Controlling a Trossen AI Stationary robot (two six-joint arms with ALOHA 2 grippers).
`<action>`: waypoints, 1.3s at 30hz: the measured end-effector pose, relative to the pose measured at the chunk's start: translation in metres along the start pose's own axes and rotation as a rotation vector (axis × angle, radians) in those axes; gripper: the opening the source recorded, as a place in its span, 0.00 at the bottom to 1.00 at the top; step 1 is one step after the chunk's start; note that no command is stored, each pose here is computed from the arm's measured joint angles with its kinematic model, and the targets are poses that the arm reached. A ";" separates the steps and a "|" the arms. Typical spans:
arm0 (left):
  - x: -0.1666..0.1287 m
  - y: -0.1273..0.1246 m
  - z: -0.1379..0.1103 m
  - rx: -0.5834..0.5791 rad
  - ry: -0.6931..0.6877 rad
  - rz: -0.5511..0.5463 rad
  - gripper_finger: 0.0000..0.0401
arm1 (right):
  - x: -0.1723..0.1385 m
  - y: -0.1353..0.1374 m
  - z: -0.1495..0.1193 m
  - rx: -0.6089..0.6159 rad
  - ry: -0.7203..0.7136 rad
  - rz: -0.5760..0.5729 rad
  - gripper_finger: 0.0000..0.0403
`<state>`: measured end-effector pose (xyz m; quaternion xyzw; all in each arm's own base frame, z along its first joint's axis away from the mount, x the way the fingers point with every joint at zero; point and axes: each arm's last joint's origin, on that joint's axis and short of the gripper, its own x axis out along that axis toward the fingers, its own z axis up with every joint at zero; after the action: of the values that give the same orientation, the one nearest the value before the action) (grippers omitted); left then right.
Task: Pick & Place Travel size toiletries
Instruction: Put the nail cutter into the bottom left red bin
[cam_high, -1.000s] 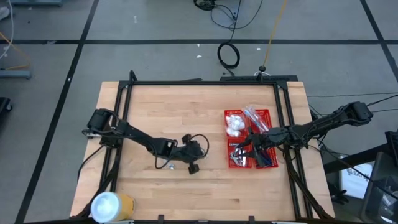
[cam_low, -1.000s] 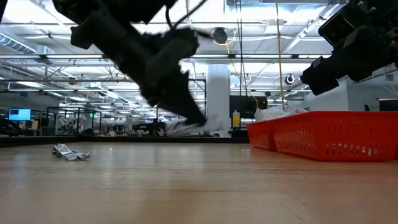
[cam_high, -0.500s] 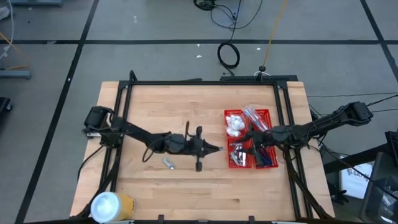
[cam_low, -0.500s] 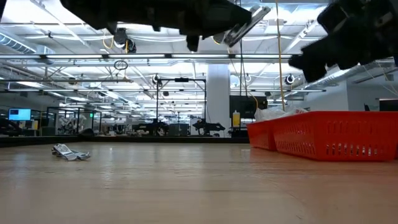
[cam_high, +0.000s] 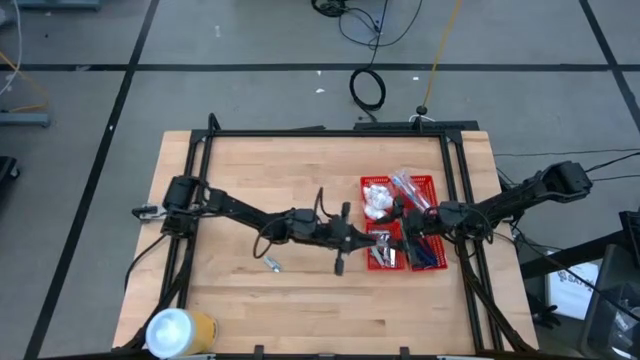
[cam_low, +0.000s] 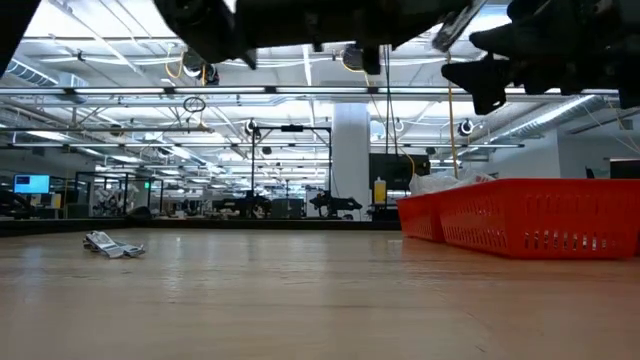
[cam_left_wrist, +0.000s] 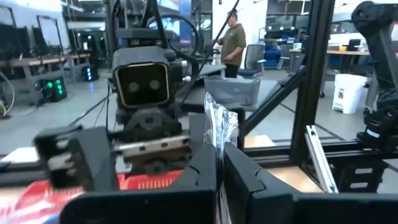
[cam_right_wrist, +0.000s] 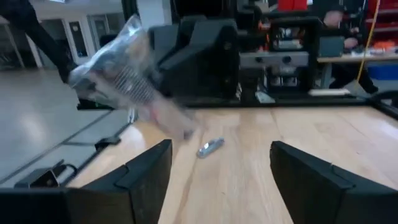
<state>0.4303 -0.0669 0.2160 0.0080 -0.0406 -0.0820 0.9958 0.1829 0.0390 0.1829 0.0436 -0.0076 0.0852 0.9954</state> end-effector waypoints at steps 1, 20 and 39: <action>0.004 0.001 0.000 0.006 -0.006 -0.003 0.00 | 0.001 0.000 0.000 0.000 -0.013 0.008 0.65; 0.025 0.023 -0.006 -0.024 -0.027 -0.021 0.00 | 0.008 0.006 -0.002 -0.049 -0.071 0.103 0.49; 0.020 0.014 0.005 -0.075 0.078 0.116 0.22 | 0.008 0.004 -0.009 0.000 0.001 0.091 0.11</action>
<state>0.4522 -0.0562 0.2234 -0.0285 0.0009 -0.0254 0.9993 0.1903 0.0452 0.1749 0.0431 -0.0091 0.1303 0.9905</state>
